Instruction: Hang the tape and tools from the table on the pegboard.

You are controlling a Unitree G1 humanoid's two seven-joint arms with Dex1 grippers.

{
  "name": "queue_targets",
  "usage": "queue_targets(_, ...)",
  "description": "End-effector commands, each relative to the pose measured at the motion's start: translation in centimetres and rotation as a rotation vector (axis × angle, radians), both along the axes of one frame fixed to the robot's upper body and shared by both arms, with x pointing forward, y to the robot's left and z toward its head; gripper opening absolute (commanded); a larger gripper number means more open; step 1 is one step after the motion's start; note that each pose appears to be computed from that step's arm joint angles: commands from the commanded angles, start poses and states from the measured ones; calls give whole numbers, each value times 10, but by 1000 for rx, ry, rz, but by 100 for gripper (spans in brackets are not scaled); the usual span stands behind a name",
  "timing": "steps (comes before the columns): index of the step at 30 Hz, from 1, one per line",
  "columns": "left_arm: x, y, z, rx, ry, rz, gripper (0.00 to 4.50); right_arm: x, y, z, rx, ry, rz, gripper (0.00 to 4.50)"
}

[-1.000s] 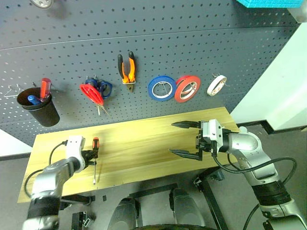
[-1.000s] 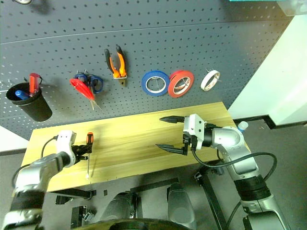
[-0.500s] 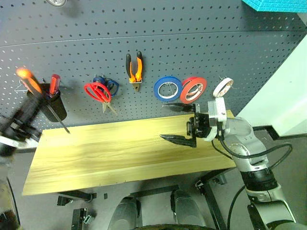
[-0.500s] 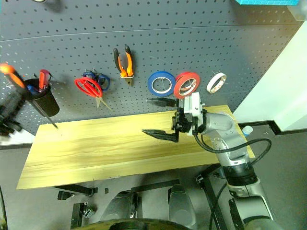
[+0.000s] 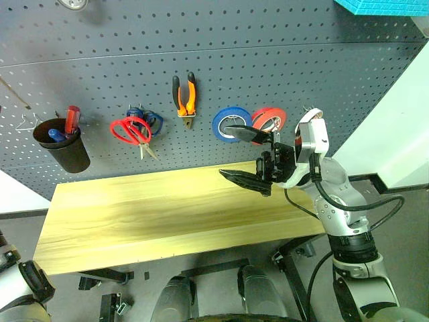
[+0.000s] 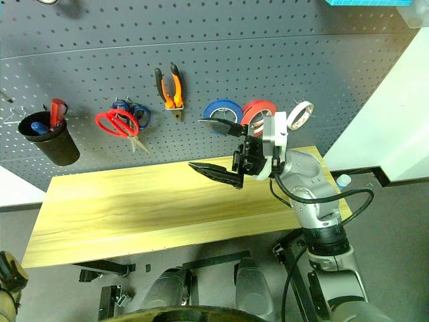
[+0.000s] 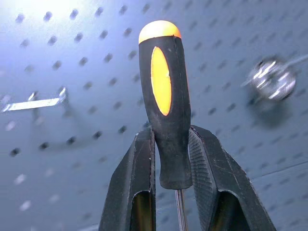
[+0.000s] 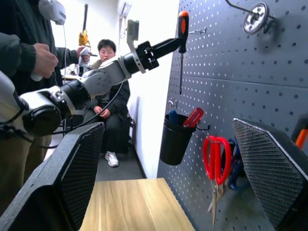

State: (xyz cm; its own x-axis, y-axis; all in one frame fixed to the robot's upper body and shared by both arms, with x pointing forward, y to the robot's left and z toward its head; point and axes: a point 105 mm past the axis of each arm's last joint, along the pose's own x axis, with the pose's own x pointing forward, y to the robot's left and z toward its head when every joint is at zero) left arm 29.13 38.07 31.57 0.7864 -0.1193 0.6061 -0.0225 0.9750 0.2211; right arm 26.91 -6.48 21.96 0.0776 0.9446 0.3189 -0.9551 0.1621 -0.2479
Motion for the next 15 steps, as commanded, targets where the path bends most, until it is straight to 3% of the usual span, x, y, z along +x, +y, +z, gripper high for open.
queue_targets(1,4,4,-4,50,19,32,63,-5,-2,7,0,-58,-10,450)
queue_targets(6,18,3,-39,43,102,30,63,-4,-5,7,-2,-59,-25,450)
queue_targets(11,22,2,-60,9,150,6,228,-3,-7,6,-10,-60,-36,450)
queue_targets(15,21,3,-60,-43,132,15,364,-2,-8,4,-18,-57,-42,450)
